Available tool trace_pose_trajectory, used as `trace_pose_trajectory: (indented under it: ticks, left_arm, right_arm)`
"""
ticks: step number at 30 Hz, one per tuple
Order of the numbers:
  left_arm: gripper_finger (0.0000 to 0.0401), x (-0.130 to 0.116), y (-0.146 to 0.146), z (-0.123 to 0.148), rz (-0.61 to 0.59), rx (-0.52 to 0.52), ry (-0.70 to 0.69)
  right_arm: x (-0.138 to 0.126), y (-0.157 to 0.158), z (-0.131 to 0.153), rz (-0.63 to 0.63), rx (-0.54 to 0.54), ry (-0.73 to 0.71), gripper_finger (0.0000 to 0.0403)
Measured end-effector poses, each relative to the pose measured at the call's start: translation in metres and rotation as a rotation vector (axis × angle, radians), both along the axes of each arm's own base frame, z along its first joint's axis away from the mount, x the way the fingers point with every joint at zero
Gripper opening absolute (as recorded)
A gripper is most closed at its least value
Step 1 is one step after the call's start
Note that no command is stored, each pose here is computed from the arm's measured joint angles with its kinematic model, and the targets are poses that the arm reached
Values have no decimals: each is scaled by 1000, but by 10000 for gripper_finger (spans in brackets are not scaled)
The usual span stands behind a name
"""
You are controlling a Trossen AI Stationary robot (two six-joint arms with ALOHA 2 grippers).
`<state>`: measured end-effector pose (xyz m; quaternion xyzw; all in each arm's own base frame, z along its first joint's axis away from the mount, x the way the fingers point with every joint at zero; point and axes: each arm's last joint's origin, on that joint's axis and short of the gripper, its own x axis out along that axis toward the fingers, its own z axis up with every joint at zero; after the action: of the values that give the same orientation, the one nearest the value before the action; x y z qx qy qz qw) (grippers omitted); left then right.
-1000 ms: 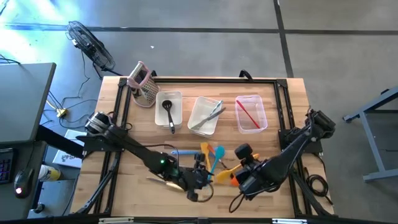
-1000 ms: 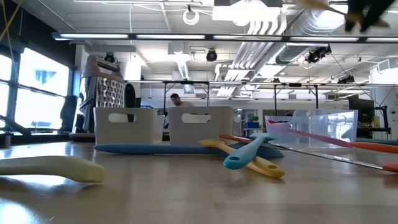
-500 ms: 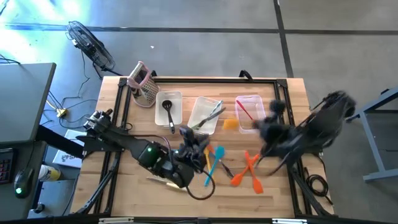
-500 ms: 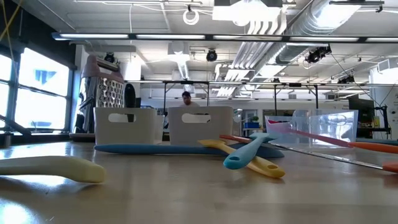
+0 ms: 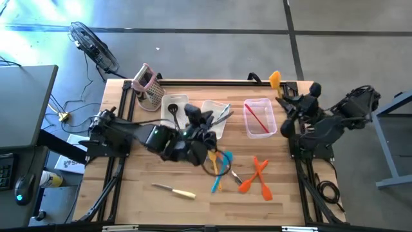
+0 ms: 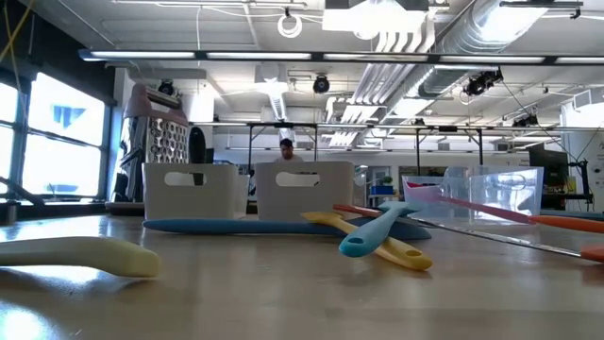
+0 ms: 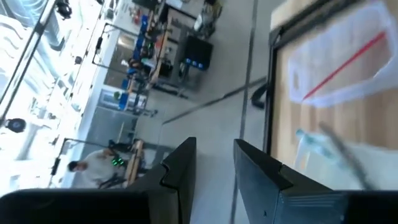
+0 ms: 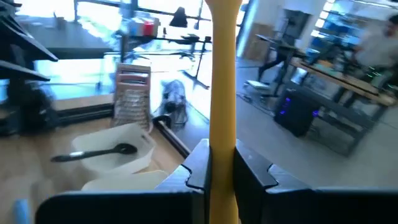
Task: Pick & Place Kitchen Items
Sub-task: Put the bottom yellow spatula into the transparent bin
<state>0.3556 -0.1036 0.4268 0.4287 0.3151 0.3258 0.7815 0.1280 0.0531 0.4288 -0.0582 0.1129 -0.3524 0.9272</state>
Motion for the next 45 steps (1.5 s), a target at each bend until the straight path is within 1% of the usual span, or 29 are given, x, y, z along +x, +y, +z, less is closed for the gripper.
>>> trace_pose_trajectory:
  ticks: [2, 5, 8, 13, 15, 20, 23, 26, 32, 36, 42, 45]
  left_arm:
    - [102, 1, 9, -2, 10, 8, 41]
    - [102, 2, 18, -6, -3, -9, 99]
    - [102, 1, 20, -11, -63, -54, 164]
    - [102, -2, 18, -18, -146, -120, 258]
    - [102, -5, 18, -20, -168, -154, 296]
    - [102, -24, 21, -18, -215, -275, 375]
    - [102, -33, 22, -14, -253, -365, 383]
    - [102, -40, 22, -9, -296, -433, 381]
    - [102, -51, 22, -4, -369, -550, 409]
    - [102, -52, 20, -4, -414, -603, 419]
    - [102, -51, 18, -4, -472, -676, 433]
    - [102, -49, 14, -3, -547, -744, 423]
  right_arm:
    - [8, 0, -10, -35, 11, -18, 31]
    - [20, -3, -23, -93, 40, -57, 31]
    - [29, -7, -42, -134, 73, -62, 31]
    - [40, -19, -77, -223, 166, -77, 31]
    - [42, -24, -92, -262, 208, -89, 31]
    - [49, -36, -129, -334, 298, -113, 31]
    - [52, -43, -148, -345, 347, -101, 31]
    - [55, -50, -166, -362, 410, -97, 31]
    - [61, -58, -199, -401, 470, -5, 31]
    - [65, -61, -218, -421, 515, 78, 31]
    - [69, -68, -228, -416, 543, 176, 31]
    - [69, -72, -230, -408, 563, 221, 31]
